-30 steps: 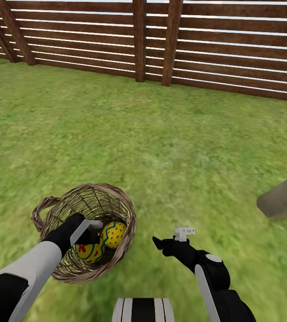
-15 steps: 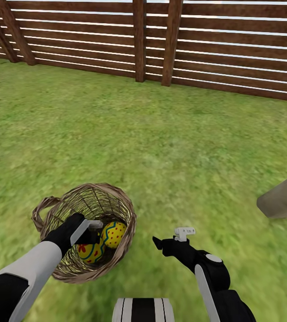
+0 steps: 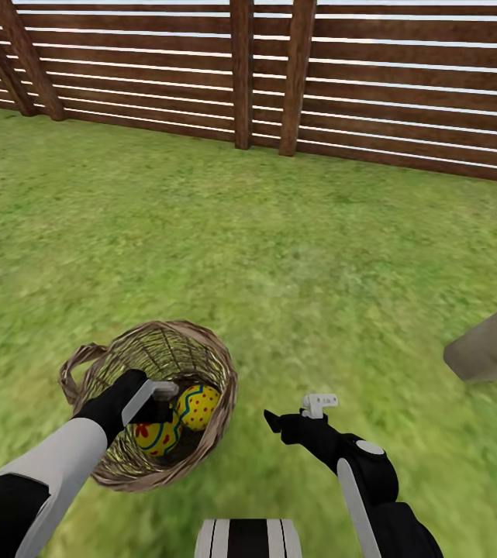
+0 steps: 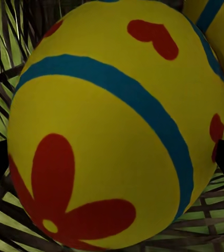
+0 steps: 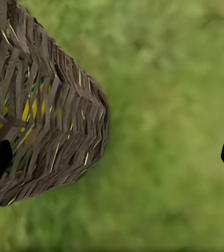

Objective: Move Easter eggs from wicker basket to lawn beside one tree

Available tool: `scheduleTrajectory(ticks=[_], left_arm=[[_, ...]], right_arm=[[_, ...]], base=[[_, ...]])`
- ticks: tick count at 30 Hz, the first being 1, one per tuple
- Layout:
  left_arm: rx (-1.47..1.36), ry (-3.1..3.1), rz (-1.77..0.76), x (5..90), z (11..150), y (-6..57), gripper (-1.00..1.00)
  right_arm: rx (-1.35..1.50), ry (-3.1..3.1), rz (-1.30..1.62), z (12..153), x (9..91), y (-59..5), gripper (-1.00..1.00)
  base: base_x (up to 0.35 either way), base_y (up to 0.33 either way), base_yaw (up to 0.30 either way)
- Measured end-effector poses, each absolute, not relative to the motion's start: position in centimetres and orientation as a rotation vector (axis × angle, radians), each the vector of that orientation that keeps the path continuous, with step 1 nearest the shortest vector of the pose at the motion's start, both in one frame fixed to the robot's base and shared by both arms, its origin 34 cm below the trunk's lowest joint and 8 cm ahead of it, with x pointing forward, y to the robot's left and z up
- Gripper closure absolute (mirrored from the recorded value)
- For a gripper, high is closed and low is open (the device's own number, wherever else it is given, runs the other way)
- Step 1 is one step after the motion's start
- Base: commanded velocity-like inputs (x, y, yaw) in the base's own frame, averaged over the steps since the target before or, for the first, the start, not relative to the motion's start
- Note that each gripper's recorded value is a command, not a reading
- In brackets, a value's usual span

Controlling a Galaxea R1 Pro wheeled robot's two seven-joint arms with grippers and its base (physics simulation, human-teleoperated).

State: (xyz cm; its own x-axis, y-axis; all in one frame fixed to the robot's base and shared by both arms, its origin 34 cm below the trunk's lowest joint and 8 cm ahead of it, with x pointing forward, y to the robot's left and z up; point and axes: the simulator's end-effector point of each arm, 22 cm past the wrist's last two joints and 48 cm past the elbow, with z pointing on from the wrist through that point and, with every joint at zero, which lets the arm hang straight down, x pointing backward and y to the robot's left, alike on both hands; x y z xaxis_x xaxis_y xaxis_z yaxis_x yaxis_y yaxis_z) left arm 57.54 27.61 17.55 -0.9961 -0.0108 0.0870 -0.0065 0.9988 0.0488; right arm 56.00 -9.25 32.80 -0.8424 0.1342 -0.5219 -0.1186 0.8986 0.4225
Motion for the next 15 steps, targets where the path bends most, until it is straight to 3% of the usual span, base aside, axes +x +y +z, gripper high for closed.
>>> scheduleTrajectory(ticks=[15], left_arm=[[0.012, -3.062, -0.078, 57.86, 18.38, 27.75, 1.00]], right_arm=[[0.006, 2.485, 0.602, 33.63, 56.27, -9.25, -1.00]], base=[[0.000, 0.000, 0.000]])
